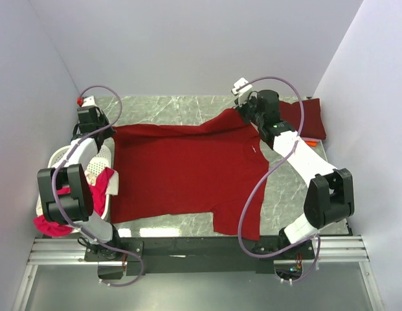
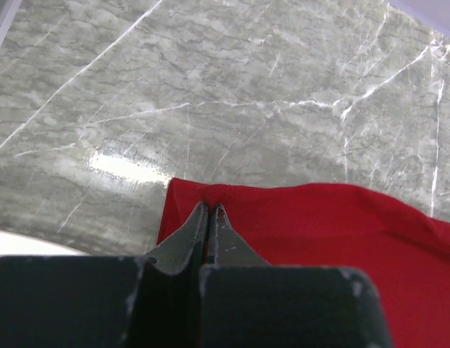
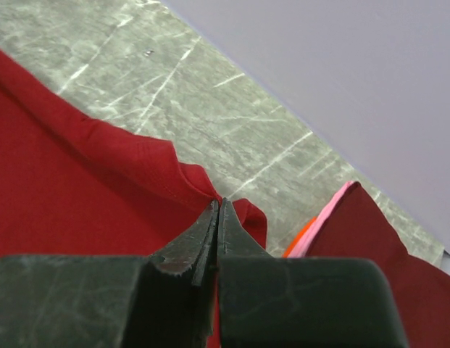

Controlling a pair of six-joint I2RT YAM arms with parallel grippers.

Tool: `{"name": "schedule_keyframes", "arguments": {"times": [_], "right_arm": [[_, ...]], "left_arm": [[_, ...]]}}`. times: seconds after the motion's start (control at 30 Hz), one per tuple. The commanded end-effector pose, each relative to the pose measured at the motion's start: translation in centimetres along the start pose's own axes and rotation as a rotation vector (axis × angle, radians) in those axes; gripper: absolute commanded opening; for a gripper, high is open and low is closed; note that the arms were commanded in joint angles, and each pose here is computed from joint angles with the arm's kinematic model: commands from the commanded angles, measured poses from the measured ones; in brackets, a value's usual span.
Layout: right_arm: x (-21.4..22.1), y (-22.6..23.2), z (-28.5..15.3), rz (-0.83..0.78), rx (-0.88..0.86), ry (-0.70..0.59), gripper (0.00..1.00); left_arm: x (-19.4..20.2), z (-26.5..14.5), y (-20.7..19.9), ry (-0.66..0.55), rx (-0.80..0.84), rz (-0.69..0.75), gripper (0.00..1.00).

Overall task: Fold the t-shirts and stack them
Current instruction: Fold the tshirt

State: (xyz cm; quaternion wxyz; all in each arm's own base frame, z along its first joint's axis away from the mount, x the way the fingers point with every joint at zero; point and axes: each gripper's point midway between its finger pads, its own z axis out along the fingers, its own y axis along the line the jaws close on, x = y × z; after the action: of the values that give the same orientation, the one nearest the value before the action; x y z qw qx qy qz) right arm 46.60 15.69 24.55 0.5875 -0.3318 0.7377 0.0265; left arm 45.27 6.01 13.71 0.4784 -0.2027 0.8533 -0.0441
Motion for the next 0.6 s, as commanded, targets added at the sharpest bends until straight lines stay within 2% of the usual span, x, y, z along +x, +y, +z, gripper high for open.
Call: {"name": "schedule_keyframes", "arguments": {"times": [0.0,0.27,0.57], "right_arm": [[-2.4,-2.0,-1.1,0.006,0.059,-0.08,0.0],[-1.8,-2.1,-1.8,0.011,0.061,-0.08,0.0],[-1.7,-1.8,-2.9,0.011,0.053,-0.089,0.0]], "left_arm": [[-1.1,-0.6,0.2,-0.025,-0.016,0.012,0.0],[-1.4,1.9,0.9,0.006,-0.061,0.034,0.0],[-2.3,2.5,0.3,-0.004,-0.037,0.047,0.0]]}}
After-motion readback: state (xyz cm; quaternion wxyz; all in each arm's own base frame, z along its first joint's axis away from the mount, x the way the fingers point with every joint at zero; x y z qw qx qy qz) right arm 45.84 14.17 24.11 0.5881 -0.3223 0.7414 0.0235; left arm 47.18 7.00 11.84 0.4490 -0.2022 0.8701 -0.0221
